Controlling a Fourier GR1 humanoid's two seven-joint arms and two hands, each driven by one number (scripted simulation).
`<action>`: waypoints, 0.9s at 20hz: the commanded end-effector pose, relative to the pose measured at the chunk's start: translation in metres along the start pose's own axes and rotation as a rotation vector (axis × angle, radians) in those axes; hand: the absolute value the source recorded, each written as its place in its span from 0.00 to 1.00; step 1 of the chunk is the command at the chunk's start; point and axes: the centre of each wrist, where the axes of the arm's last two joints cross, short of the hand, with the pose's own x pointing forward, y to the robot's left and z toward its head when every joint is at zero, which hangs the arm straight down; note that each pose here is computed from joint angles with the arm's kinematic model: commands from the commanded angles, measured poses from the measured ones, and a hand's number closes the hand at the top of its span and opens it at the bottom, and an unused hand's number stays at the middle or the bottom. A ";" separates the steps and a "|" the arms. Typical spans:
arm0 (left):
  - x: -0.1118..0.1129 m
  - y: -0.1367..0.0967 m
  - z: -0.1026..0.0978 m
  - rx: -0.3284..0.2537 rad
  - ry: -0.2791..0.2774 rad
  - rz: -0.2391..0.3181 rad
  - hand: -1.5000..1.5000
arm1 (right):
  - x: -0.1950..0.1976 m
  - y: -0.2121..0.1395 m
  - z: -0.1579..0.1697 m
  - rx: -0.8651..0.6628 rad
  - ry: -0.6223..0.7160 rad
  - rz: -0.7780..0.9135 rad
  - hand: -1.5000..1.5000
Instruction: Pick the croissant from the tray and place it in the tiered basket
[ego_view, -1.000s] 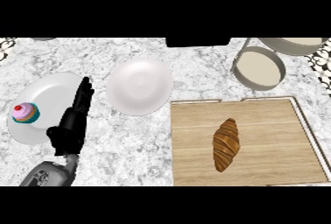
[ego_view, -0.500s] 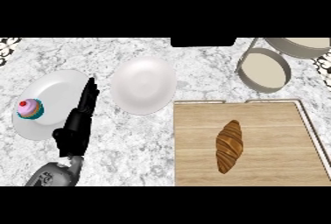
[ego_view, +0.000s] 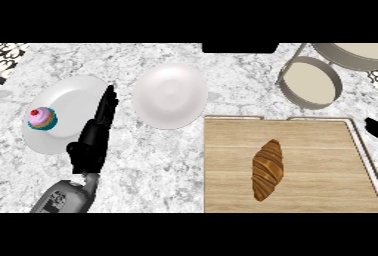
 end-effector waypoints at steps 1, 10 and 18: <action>0.004 -0.007 0.000 -0.021 -0.018 0.000 0.50 | 0.036 0.012 0.003 0.002 0.016 0.079 0.00; -0.007 -0.011 0.003 -0.011 -0.007 -0.001 0.50 | 0.045 0.033 -0.018 0.139 0.134 0.150 0.00; 0.007 0.000 -0.006 0.017 -0.007 0.005 0.50 | 0.052 0.030 -0.020 0.128 0.183 0.217 0.00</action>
